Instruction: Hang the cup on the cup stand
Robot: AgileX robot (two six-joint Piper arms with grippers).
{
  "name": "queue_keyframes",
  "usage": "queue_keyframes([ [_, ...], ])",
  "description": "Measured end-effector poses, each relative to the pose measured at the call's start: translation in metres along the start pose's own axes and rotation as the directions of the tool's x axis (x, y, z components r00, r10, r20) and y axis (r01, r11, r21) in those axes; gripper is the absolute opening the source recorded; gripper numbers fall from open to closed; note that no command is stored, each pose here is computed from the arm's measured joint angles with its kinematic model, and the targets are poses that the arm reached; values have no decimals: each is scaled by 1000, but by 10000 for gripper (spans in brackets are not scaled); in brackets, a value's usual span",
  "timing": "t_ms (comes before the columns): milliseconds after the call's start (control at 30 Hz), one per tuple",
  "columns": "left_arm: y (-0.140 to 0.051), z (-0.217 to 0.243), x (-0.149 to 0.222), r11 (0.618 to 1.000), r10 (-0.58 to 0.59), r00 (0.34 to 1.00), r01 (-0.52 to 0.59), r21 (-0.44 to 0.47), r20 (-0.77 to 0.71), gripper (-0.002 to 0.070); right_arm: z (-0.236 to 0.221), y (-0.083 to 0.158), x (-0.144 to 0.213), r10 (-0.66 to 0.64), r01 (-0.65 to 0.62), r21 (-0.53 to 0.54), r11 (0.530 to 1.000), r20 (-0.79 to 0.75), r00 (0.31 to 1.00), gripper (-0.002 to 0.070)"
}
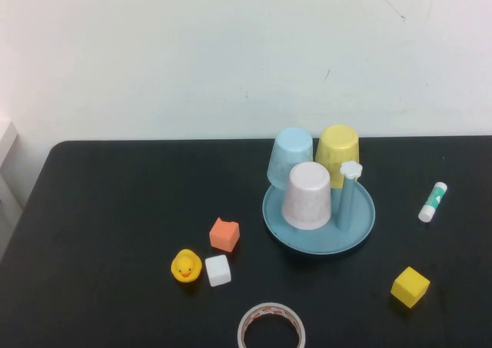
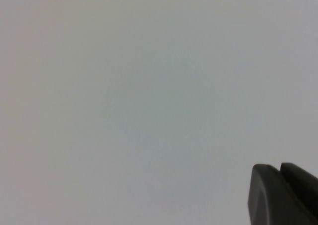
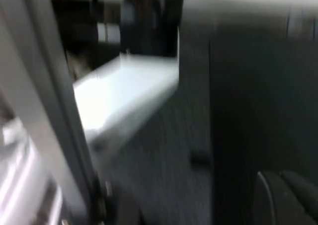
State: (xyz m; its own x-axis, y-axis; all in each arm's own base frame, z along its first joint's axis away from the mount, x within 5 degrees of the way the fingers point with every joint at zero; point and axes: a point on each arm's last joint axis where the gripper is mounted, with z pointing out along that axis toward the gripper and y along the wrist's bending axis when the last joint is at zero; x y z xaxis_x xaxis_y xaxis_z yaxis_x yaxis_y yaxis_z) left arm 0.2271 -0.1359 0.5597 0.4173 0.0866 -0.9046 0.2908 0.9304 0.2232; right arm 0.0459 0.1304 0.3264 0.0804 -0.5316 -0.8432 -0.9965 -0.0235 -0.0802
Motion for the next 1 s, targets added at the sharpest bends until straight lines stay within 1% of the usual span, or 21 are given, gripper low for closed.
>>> queue_keyframes([
  [100, 17, -30, -24, 997, 24, 999, -22, -77, 30, 3, -18, -5, -9, -1, 10, 66, 998, -130, 992, -1],
  [167, 29, -49, -31, 989, 52, 999, -49, -140, 14, 1, -30, -12, -15, 7, 22, 157, 987, -186, 983, -1],
  [267, 45, -78, -31, 971, 58, 998, -64, -232, -34, 0, -42, -23, -14, 31, 50, 292, 955, -267, 963, -1],
  [333, 51, -96, -25, 962, 52, 996, -68, -265, -66, 0, -46, -28, -9, 72, 46, 362, 931, -307, 949, -1],
  [433, 55, -123, -14, 960, 54, 995, -76, -268, -89, 0, -54, -35, -5, 121, 52, 463, 885, -335, 934, -1],
  [533, 56, -151, -1, 967, 44, 995, -65, -245, -88, 0, -63, -38, -4, 138, 63, 544, 837, -321, 937, -1],
  [567, 54, -167, 12, 972, 43, 994, -64, -224, -97, 0, -69, -37, -5, 133, 65, 578, 813, -294, 947, -1],
  [667, 50, -191, 31, 981, 50, 994, -67, -182, -96, 0, -79, -33, -6, 125, 58, 618, 784, -250, 960, -1],
  [733, 45, -207, 44, 988, 57, 995, -68, -139, -87, 0, -86, -30, -5, 134, 41, 641, 766, -222, 966, -1],
  [867, 29, -232, 61, 998, 68, 998, -68, 16, -6, 0, -95, -24, -3, 156, 0, 666, 746, -175, 972, -1],
  [933, 17, -241, 70, 991, 69, 997, -73, 114, 36, 0, -99, -20, -1, 170, -19, 672, 741, -161, 972, -1],
  [1000, 7, -246, 82, 979, 66, 997, -74, 191, 48, 0, -100, -18, 2, 194, -32, 666, 745, -171, 966, -1],
])
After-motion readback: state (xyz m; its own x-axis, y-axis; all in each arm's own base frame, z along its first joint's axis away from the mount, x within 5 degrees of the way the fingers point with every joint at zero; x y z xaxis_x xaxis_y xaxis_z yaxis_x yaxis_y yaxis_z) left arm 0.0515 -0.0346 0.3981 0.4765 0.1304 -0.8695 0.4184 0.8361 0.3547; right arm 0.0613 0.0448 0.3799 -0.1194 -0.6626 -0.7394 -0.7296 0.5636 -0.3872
